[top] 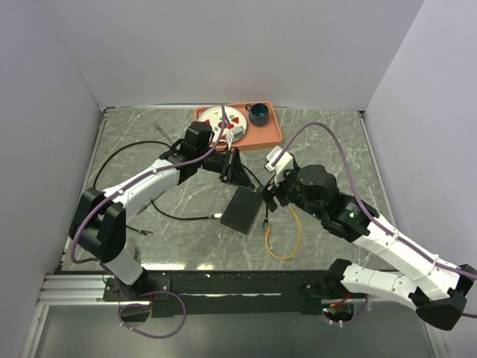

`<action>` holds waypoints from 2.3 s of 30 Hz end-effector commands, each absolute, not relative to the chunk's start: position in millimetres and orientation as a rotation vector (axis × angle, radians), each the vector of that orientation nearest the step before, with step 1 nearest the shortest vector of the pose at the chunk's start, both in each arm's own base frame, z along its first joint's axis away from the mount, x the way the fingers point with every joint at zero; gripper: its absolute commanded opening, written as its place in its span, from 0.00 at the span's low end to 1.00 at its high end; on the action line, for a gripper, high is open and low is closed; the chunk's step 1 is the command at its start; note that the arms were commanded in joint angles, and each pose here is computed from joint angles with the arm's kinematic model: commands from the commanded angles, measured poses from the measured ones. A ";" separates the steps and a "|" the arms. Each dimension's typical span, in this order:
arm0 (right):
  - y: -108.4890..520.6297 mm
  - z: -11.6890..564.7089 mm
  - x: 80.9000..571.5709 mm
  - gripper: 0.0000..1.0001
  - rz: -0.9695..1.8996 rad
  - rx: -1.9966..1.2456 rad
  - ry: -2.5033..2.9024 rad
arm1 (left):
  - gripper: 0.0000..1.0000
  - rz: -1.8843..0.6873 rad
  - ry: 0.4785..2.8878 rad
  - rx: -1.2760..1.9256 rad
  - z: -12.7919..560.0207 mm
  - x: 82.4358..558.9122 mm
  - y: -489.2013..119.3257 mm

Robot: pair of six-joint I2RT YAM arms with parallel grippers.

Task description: Insert the plug into the switch port

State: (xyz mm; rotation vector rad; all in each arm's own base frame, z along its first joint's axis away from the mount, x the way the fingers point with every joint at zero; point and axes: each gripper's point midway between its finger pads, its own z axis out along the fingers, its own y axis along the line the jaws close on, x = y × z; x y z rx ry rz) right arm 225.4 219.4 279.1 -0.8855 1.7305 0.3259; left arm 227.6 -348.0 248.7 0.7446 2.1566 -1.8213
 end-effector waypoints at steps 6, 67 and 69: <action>244.7 279.1 209.7 0.75 0.453 -1.034 1.684 | 0.01 -1.888 2.167 0.760 250.0 224.6 -348.2; 243.7 220.0 214.6 0.00 0.403 -1.037 1.907 | 0.94 -1.113 2.141 0.188 229.5 340.9 -256.2; 250.3 216.1 209.4 0.00 0.461 -1.038 1.911 | 0.95 -1.023 2.140 0.151 226.4 343.5 -244.4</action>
